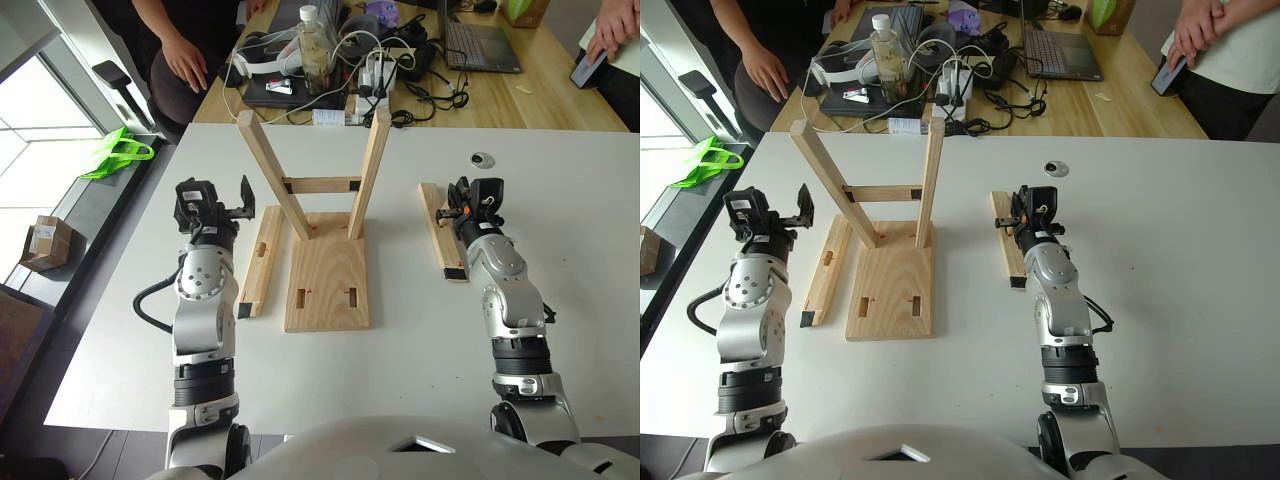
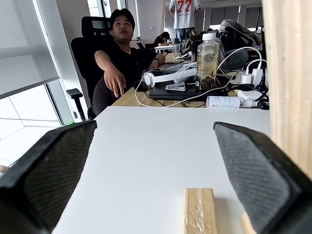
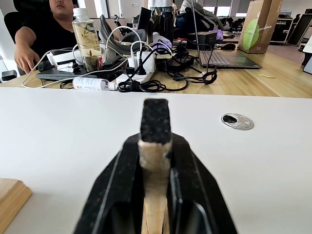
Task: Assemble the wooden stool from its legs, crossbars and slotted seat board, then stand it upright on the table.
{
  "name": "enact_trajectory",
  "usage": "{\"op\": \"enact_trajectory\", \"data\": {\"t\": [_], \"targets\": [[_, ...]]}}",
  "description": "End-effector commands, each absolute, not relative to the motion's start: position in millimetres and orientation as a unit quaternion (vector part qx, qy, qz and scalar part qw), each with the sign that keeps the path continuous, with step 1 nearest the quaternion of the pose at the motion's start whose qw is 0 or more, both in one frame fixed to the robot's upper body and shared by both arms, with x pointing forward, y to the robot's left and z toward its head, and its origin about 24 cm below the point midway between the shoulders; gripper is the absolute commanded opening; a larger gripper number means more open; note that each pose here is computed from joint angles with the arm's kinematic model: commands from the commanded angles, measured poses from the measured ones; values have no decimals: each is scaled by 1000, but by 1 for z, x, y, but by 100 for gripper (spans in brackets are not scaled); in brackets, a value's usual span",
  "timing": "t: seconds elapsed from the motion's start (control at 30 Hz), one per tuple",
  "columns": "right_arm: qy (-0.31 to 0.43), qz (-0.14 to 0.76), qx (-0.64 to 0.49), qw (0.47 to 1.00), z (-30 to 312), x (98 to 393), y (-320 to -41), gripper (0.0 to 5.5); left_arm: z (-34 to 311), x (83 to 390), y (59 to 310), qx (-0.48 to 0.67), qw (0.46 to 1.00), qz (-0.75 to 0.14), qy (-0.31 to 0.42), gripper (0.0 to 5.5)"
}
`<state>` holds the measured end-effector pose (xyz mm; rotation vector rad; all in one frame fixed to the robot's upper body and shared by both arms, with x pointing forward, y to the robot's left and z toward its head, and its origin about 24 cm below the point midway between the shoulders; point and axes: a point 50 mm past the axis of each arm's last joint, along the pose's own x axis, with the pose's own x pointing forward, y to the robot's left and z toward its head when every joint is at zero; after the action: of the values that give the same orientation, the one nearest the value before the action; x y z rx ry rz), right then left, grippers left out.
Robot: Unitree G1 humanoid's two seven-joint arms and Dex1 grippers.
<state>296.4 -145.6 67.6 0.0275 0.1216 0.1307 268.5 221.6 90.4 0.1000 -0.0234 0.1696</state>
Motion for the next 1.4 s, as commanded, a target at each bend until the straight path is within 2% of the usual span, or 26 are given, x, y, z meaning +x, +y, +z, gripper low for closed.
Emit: {"op": "enact_trajectory", "data": {"t": [0.03,0.33,0.47,0.6,0.73,0.93,1.0,1.07,1.17,1.23,1.3,1.4], "targets": [[81,67,12,994,60,296,-144,37,92,273,221,57,995,77,-7,444],[81,66,14,994,60,296,-144,37,92,273,221,62,995,78,-9,323],[75,67,12,995,61,296,-145,37,96,274,231,66,992,107,-8,323],[70,70,8,995,62,296,-146,37,123,275,244,56,988,138,-51,323],[56,73,14,996,68,298,-148,36,175,276,251,54,977,150,-144,319],[21,54,13,998,83,303,-155,36,218,274,239,39,969,123,-209,319],[-26,45,25,998,104,310,-165,36,233,275,222,-23,975,51,-215,319],[-84,48,76,992,134,317,-179,36,235,274,194,-133,972,-90,-173,319],[-157,102,212,959,171,319,-194,36,231,261,163,-258,924,-256,-120,319],[-189,166,307,918,187,314,-198,36,229,253,153,-312,892,-311,-102,319],[-225,265,397,849,204,299,-200,36,227,243,141,-364,850,-370,-86,319],[-257,366,453,771,219,276,-206,36,227,231,130,-403,804,-433,-62,319]]}}
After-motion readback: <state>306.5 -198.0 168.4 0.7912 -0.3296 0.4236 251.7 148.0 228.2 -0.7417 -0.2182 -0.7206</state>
